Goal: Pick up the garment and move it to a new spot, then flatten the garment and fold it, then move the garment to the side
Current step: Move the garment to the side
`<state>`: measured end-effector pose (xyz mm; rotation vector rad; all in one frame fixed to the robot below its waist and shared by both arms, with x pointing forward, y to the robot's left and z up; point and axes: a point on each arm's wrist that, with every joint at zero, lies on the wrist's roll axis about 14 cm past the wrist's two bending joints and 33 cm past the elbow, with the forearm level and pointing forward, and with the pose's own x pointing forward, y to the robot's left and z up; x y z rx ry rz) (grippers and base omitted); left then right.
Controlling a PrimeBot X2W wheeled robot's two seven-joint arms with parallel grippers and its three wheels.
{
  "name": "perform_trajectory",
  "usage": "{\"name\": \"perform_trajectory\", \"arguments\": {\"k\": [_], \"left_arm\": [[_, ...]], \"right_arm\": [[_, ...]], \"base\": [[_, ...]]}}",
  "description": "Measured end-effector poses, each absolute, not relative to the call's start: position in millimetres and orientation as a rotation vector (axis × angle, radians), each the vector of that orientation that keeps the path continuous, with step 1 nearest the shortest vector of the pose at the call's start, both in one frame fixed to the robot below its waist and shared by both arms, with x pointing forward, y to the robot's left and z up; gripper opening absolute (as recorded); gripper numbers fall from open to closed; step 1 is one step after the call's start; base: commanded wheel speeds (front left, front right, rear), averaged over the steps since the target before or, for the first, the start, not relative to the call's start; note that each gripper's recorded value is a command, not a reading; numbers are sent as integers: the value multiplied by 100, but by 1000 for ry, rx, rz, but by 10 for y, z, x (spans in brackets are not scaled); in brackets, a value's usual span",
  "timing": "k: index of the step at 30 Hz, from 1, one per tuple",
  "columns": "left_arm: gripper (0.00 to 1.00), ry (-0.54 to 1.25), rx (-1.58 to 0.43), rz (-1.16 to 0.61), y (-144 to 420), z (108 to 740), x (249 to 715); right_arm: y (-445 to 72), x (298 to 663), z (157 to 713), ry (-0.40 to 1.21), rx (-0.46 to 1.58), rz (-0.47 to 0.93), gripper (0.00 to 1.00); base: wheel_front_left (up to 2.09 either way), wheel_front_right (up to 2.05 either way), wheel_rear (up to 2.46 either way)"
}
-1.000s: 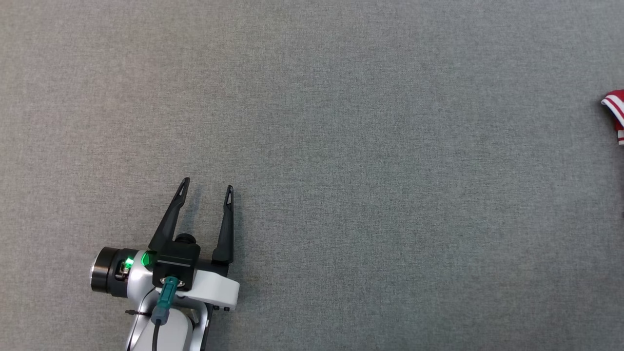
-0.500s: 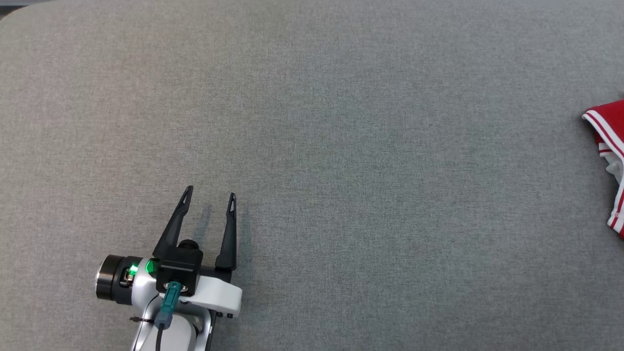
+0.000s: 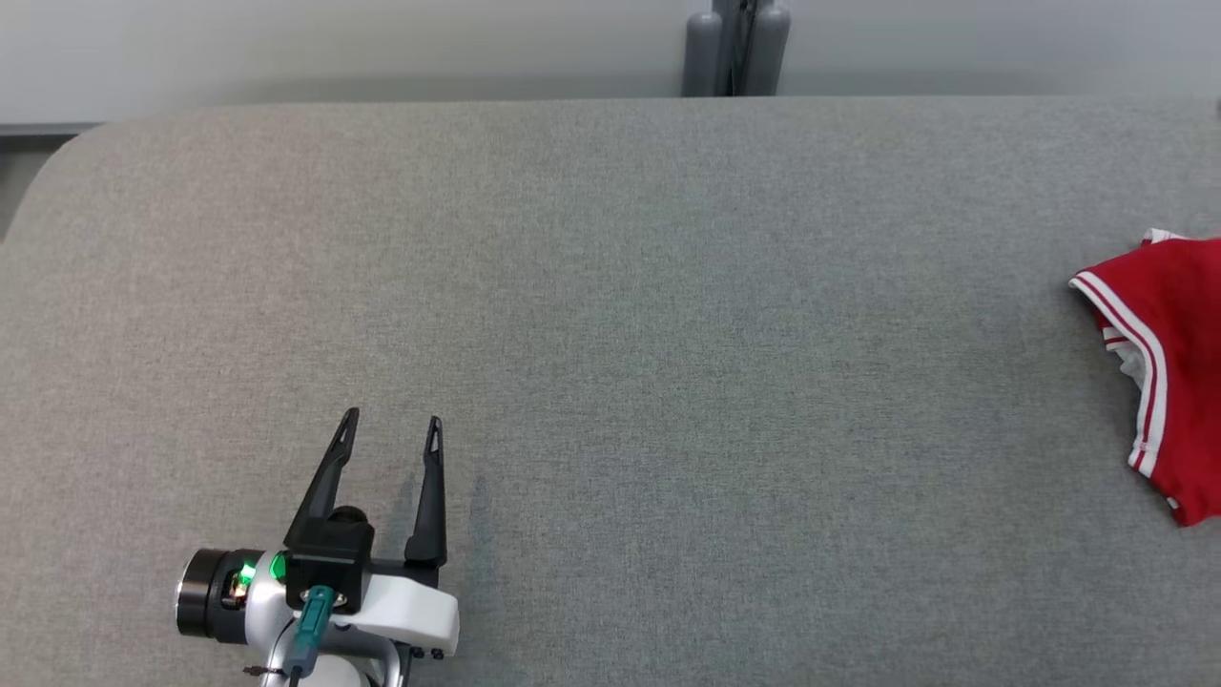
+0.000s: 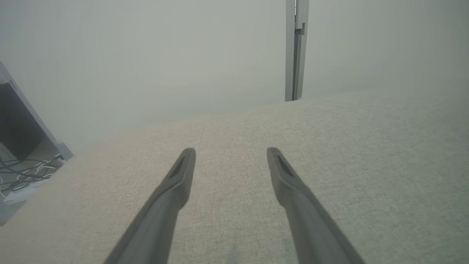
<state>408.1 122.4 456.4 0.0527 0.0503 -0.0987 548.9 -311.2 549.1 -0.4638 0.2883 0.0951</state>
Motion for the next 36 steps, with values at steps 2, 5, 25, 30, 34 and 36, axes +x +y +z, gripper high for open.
{"name": "perform_trajectory", "arguments": {"k": [2, 5, 25, 30, 34, 36], "left_arm": [[100, 36, 49, -89, 1250, 4624, 4044], [100, 8, 50, -73, 1287, 4727, 3993], [100, -88, 42, -35, 1386, 5068, 3803], [100, -89, 43, -34, 1386, 5067, 3819], [100, -90, 41, -25, 1411, 5071, 3821], [100, -87, 41, -21, 1426, 5061, 3818]], "right_arm": [[-2826, 5448, 5561, 218, -388, 158, 100], [-2503, 5353, 5700, 129, -287, 225, 100], [-1638, 4327, 5672, -161, 284, 254, 100], [-1617, 4130, 5575, -183, 384, 193, 100], [-1603, 3992, 5416, -159, 377, 161, 100], [-1600, 3921, 5317, -137, 394, 142, 100]], "base": [[0, 0, 0], [0, 0, 0], [0, 0, 0], [0, 0, 0], [0, 0, 0], [0, 0, 0]]}}
